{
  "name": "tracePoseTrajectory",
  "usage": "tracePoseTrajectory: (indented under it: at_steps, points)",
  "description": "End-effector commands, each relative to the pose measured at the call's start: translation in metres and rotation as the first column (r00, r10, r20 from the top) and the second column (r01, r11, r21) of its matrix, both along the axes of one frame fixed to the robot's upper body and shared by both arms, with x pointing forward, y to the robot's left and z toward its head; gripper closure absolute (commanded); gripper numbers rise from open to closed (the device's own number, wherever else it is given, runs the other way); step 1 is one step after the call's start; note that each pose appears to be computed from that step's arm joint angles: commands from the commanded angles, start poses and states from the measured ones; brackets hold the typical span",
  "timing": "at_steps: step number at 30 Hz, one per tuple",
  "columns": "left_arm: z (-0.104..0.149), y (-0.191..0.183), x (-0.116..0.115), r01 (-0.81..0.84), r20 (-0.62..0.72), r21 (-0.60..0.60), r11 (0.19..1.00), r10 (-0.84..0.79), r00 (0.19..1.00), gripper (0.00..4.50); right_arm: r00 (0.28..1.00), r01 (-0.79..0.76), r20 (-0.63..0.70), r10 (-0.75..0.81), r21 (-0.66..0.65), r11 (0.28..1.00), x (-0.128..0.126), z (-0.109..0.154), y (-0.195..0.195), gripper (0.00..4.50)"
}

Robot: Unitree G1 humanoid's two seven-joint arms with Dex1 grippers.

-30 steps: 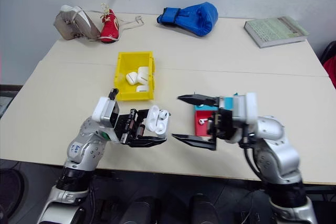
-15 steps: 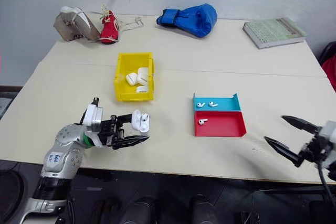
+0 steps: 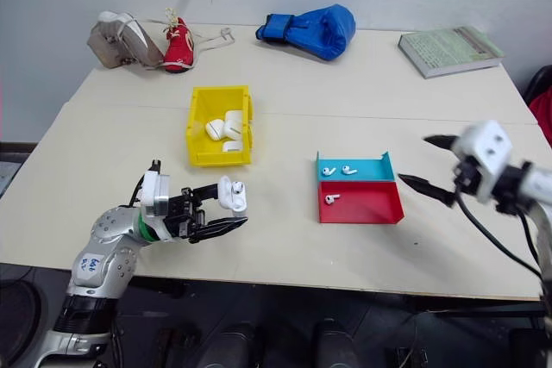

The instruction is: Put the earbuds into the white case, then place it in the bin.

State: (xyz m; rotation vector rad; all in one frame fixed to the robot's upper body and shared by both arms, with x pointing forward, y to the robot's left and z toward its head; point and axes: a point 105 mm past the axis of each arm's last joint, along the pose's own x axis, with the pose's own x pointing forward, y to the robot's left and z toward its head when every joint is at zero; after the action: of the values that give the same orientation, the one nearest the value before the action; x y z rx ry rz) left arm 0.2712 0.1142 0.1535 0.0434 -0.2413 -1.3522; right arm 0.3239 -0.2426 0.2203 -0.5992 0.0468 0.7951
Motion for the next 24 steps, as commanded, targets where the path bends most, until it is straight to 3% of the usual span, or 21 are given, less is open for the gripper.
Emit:
tracePoseTrajectory:
  at_steps: [1,9,20,24]
  points:
    - [0.005,-0.006,-0.004,0.017,0.041,0.003,1.000,-0.017,0.999,1.77,0.994,-0.055,-0.102,0.045,-0.103,0.993,0.022,0.001,0.018,0.03]
    - [0.006,-0.014,-0.003,0.016,0.043,-0.006,1.000,-0.015,0.999,1.77,0.970,-0.187,-0.218,0.104,-0.402,0.896,0.065,-0.011,0.042,0.03]
    - [0.004,-0.015,-0.007,-0.001,0.042,-0.010,1.000,0.002,0.999,1.77,0.940,-0.289,-0.316,0.130,-0.535,0.794,0.086,-0.032,0.054,0.03]
    - [0.004,-0.014,-0.009,-0.006,0.041,-0.011,1.000,0.006,0.999,1.77,0.924,-0.332,-0.351,0.150,-0.544,0.771,0.085,-0.039,0.061,0.94]
